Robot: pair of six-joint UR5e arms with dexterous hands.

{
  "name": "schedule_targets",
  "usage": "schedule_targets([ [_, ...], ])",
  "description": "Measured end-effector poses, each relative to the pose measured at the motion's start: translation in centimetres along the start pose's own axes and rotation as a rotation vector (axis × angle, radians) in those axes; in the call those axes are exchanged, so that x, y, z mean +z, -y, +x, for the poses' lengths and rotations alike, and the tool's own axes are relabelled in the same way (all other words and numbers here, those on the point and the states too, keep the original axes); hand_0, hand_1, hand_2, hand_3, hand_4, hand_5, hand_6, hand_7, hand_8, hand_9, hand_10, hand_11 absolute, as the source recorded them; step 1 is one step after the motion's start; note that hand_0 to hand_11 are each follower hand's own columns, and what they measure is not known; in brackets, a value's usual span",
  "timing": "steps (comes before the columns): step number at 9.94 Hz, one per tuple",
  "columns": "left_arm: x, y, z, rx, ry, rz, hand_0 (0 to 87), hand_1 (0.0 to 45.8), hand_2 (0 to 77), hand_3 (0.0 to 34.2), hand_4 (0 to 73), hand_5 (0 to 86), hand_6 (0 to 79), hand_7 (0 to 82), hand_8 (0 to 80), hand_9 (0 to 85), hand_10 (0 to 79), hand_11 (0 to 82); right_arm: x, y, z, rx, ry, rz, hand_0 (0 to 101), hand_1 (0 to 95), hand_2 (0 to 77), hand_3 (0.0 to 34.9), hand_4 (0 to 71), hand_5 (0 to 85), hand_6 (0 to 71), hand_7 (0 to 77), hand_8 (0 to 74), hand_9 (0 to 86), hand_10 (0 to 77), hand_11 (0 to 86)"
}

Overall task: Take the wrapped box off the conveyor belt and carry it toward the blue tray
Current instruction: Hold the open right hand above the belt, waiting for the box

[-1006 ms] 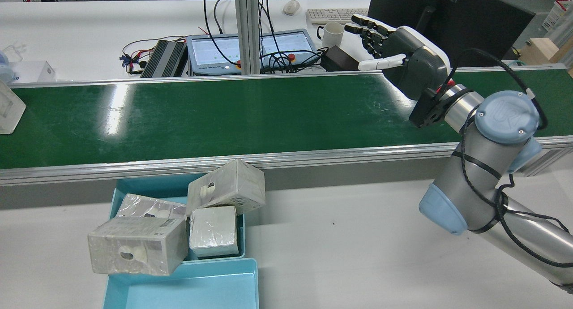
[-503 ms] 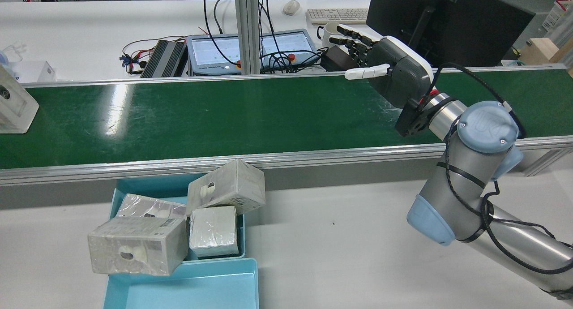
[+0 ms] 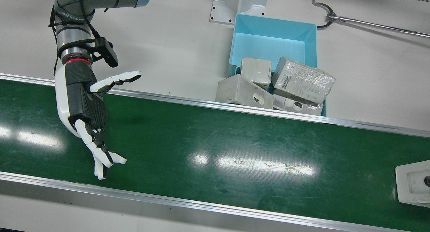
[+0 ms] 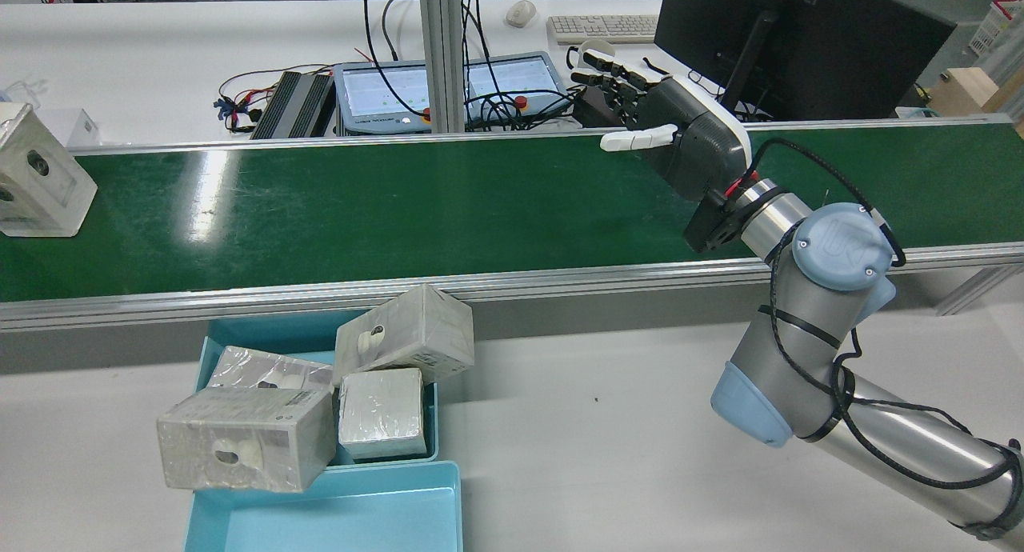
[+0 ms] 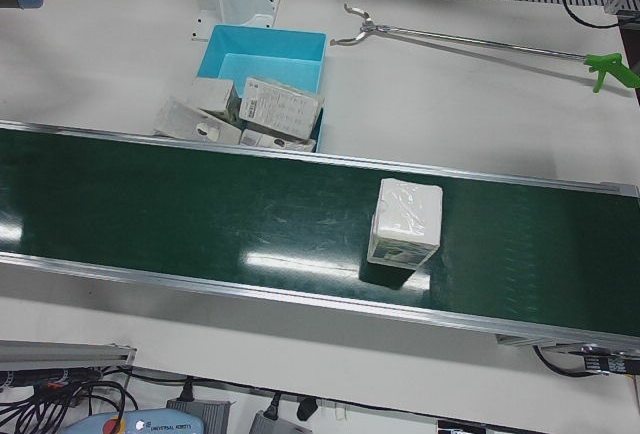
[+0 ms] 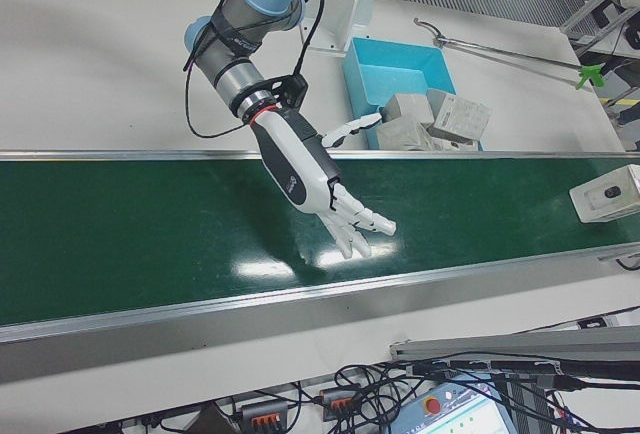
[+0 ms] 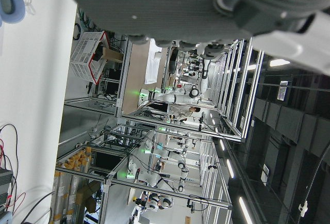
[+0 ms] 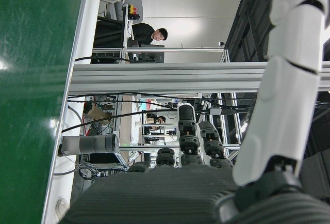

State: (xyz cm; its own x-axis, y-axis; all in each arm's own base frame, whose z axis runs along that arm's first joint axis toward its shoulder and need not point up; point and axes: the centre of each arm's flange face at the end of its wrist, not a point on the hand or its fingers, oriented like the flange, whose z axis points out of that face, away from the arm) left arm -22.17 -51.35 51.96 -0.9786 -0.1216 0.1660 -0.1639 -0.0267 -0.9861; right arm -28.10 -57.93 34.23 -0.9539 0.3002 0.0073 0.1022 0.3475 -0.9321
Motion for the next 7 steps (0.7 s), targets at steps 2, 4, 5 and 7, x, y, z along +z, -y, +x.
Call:
schedule_targets([
  [2, 0.0, 0.0, 0.0, 0.0, 0.0, 0.0, 0.0, 0.0, 0.5, 0.0, 0.0, 1.1, 0.5, 0.5, 0.5, 0.5, 0.0, 0.5, 0.2, 0.5, 0.2, 0.0, -0.001, 0.011, 44, 10.4, 9.8, 0.1, 10.9, 9.3, 7.1, 19.1, 3.3, 4.9, 0.0, 1.1],
  [4, 0.0, 0.0, 0.0, 0.0, 0.0, 0.0, 0.0, 0.0, 0.5, 0.0, 0.0, 1.1, 0.5, 0.5, 0.5, 0.5, 0.0, 0.5, 0.3, 0.4, 0.2, 0.006, 0.0, 0.009, 44, 10.4, 9.3, 0.1, 10.9, 9.3, 7.1, 19.1, 3.3, 4.4, 0.0, 1.1],
  [5, 0.0, 0.0, 0.0, 0.0, 0.0, 0.0, 0.0, 0.0, 0.5, 0.0, 0.0, 1.1, 0.5, 0.5, 0.5, 0.5, 0.0, 0.5, 0.3, -0.1, 0.1, 0.017, 0.003, -0.001, 44, 10.4, 9.3, 0.1, 10.9, 9.3, 7.1, 19.1, 3.3, 4.4, 0.0, 1.1],
  [7, 0.0, 0.0, 0.0, 0.0, 0.0, 0.0, 0.0, 0.0, 0.5, 0.0, 0.0, 1.1, 0.5, 0.5, 0.5, 0.0, 0.5, 0.5, 0.2, -1.6, -0.3, 0.037, 0.008, -0.031, 45, 10.4, 9.3, 0.0, 12.5, 10.4, 7.1, 20.2, 2.7, 4.9, 0.0, 1.1],
])
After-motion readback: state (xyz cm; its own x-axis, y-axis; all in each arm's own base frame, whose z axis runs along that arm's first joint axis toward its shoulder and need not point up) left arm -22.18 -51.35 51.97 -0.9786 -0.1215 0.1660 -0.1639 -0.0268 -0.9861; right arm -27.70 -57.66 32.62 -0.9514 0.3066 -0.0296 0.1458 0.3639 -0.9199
